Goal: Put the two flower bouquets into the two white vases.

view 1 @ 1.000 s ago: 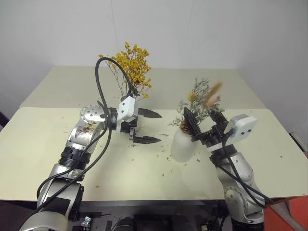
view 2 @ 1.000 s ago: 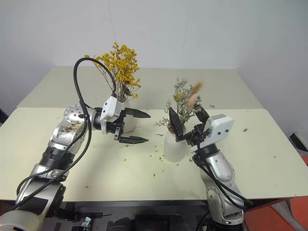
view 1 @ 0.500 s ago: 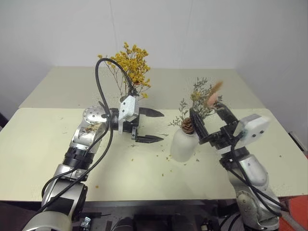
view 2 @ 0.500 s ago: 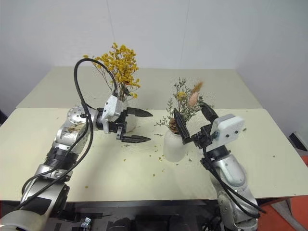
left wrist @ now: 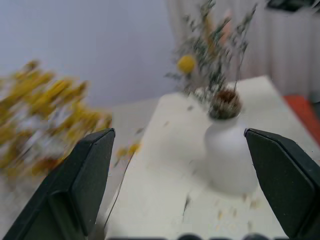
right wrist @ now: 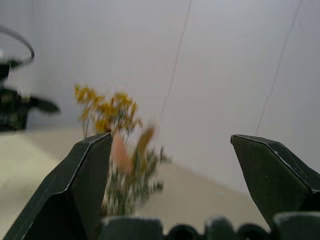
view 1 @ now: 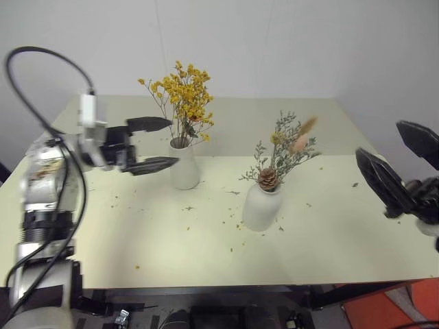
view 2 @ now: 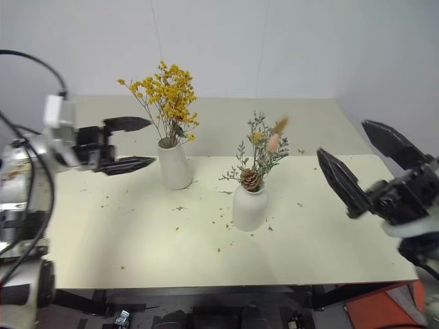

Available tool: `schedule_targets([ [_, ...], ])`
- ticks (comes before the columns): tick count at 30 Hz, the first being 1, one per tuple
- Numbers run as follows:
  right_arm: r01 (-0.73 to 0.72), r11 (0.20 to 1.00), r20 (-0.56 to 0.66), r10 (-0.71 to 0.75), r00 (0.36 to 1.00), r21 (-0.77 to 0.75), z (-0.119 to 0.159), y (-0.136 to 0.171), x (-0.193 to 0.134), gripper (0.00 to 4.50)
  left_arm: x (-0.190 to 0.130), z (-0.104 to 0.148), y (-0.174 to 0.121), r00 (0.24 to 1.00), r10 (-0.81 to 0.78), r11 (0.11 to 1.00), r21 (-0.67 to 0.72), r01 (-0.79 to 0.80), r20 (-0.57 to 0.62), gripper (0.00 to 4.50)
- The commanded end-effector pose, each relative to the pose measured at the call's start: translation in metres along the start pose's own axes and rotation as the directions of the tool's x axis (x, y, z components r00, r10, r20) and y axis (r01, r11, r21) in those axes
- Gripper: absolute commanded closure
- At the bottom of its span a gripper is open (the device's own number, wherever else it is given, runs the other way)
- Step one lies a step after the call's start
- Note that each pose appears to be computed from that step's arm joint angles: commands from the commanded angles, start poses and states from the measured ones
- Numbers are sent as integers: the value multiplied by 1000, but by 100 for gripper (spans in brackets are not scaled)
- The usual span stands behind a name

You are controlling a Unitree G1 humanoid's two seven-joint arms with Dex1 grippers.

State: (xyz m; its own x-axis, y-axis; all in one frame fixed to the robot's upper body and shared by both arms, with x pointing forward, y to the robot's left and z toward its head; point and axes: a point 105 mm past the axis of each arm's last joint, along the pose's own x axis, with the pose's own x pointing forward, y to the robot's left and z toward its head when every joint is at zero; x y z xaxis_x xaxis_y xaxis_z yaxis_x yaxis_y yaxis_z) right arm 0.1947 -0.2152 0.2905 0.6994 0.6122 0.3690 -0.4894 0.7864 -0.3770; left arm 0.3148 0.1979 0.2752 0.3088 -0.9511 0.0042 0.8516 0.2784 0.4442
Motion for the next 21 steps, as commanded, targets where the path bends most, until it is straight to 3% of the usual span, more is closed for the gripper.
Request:
schedule_targets([
  [1,-113,994,-184,110,977,-5,-16,3,-23,4,-29,1,-3,995,64,998,30,-62,-71,0],
  [7,-202,978,-416,207,886,56,-57,2,-46,4,-65,-2,-9,975,157,988,28,-155,-154,0],
  [21,-303,952,-474,288,832,46,-60,-15,-44,4,-76,-9,-27,947,251,967,16,-253,-200,0],
])
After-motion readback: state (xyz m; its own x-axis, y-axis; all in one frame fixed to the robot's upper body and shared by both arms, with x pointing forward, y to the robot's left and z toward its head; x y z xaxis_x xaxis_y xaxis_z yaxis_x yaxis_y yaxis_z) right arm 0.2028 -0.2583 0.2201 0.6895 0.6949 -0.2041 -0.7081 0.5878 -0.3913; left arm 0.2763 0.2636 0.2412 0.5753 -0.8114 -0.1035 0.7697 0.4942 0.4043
